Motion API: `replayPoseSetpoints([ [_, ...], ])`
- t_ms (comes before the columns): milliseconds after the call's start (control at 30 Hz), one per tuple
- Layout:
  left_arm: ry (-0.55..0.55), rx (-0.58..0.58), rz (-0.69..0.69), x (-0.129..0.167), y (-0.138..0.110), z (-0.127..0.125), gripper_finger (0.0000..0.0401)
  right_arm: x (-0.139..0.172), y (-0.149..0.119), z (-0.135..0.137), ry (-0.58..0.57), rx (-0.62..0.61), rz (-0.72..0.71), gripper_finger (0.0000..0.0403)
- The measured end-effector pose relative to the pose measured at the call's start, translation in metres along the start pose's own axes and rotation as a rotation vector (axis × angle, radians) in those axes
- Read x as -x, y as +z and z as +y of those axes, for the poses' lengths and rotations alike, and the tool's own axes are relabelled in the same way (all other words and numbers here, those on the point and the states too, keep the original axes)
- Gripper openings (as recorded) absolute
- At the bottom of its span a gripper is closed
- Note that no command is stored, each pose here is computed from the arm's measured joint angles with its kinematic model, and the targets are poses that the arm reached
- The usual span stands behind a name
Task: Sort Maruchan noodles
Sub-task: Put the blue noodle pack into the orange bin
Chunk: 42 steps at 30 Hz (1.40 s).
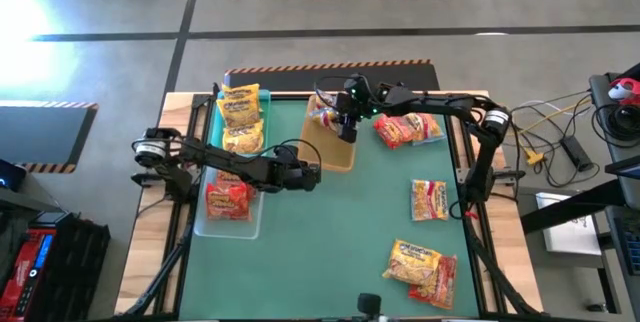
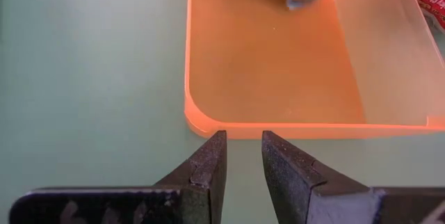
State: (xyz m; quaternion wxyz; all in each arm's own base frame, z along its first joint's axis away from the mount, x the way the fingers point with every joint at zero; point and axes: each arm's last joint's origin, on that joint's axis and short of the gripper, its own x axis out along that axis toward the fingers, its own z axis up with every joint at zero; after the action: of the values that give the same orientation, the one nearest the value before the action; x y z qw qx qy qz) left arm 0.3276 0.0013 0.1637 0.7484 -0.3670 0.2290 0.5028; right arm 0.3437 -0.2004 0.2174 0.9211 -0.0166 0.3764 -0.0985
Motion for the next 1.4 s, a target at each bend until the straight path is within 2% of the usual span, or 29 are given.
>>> replayPoseSetpoints([
  [133,-0.002,0.003,-0.001,0.0,0.0,0.0,0.0075,0.004,0.005,-0.004,-0.013,0.026,-0.007,0.0099],
  [333,-0.007,0.007,-0.002,0.0,0.0,-0.001,0.0075,0.003,0.002,-0.003,-0.005,0.044,0.015,0.0143],
  [433,-0.01,0.008,-0.003,0.0,0.001,-0.001,0.0075,0.003,0.002,-0.006,-0.085,0.038,0.036,0.0155],
  [600,-0.01,0.009,-0.003,0.0,0.001,-0.001,0.0075,0.006,0.003,-0.014,-0.269,0.036,0.064,0.0158],
  [767,-0.016,0.013,-0.004,0.0,0.001,-0.002,0.0075,0.015,0.01,-0.013,-0.28,0.018,0.029,0.015],
  [933,-0.021,0.017,-0.004,0.0,0.001,-0.002,0.0075,0.034,0.015,-0.011,-0.284,-0.125,0.002,0.0141],
  [1133,-0.058,-0.017,0.045,0.0,0.0,-0.005,0.0075,0.066,0.008,0.0,-0.232,-0.272,0.123,0.0131],
  [1233,-0.107,-0.08,0.078,0.001,-0.001,-0.009,0.0075,0.081,0.001,0.008,-0.141,-0.369,0.195,0.0126],
  [1400,-0.193,-0.179,0.117,0.002,-0.001,-0.016,0.0075,0.091,-0.012,0.034,0.087,-0.496,0.308,0.012],
])
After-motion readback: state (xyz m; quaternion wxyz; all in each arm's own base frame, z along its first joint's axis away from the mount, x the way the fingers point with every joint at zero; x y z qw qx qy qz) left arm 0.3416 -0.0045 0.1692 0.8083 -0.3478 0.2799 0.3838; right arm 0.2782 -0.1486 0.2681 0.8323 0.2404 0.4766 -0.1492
